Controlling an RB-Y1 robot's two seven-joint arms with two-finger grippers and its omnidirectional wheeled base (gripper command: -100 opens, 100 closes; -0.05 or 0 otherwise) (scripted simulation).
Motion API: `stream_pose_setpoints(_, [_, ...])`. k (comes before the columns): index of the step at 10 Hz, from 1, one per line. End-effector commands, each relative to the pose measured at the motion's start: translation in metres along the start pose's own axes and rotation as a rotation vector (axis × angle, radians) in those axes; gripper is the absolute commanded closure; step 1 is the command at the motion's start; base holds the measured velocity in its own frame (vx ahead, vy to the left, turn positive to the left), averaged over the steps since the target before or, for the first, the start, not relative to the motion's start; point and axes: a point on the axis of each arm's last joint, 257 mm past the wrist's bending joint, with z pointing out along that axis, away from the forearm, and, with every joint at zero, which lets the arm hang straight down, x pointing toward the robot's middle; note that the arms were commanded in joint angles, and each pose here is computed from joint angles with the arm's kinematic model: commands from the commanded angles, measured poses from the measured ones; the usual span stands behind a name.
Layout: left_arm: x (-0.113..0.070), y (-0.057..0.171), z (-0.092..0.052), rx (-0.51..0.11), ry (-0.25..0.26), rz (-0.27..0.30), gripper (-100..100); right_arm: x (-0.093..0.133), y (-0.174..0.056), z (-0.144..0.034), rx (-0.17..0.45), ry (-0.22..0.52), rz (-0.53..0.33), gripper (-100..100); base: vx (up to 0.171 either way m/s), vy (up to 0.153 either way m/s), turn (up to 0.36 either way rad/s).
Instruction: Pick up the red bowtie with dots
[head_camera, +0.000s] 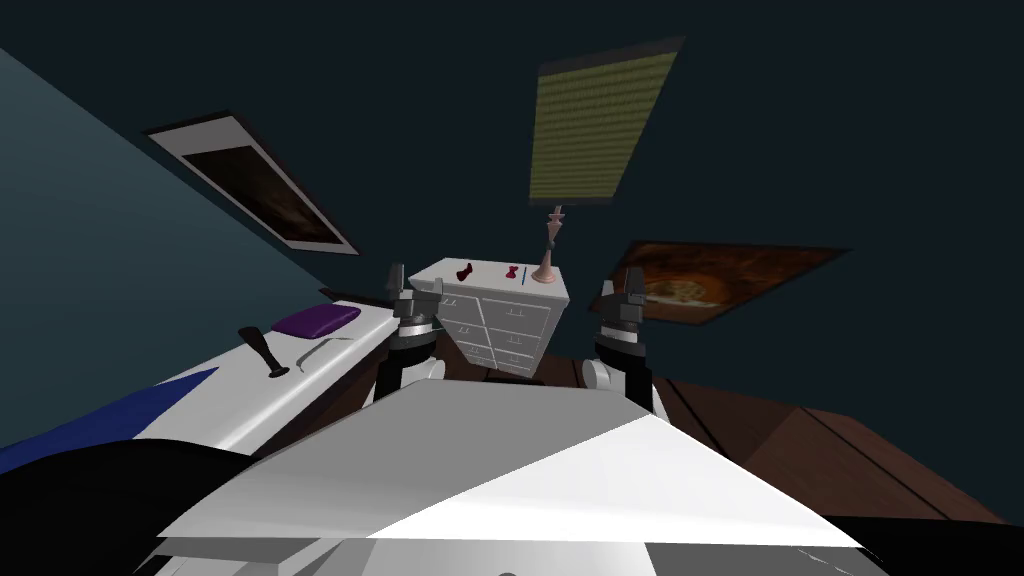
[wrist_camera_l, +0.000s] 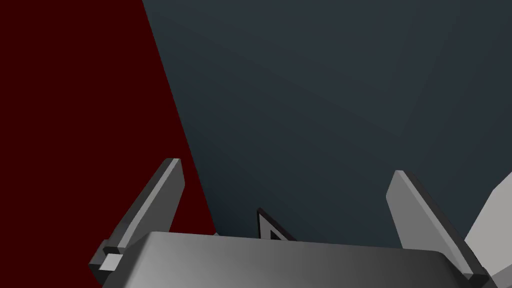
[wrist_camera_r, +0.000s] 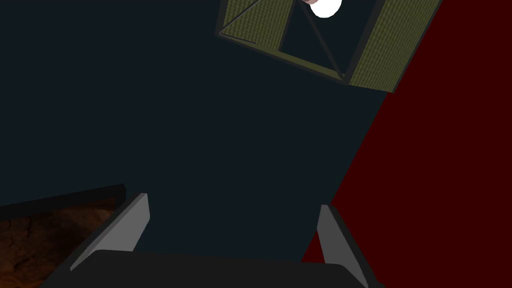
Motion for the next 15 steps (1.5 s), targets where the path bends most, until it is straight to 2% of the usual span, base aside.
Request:
stream_pose_setpoints(1, [0.002, 0.002, -0.001, -0.005, 0.026, 0.003, -100, 0.0, 0.0, 0.0, 0.0, 0.0, 0.0, 0, -0.022, 0.009, -0.016])
stream_pose_setpoints(10, [0.01, 0.018, -0.007, -0.052, 0.224, 0.011, -100, 0.0, 0.0, 0.0, 0.0, 0.0, 0.0, 0, -0.066, 0.032, -0.033])
stream_pose_setpoints(14, [0.01, 0.025, -0.011, -0.081, 0.312, 0.013, -100, 0.0, 0.0, 0.0, 0.0, 0.0, 0.0, 0, -0.065, 0.032, -0.033])
stream_pose_setpoints(15, [0.005, 0.028, -0.012, -0.088, 0.325, 0.0, -100, 0.0, 0.0, 0.0, 0.0, 0.0, 0.0, 0, -0.057, 0.024, -0.043])
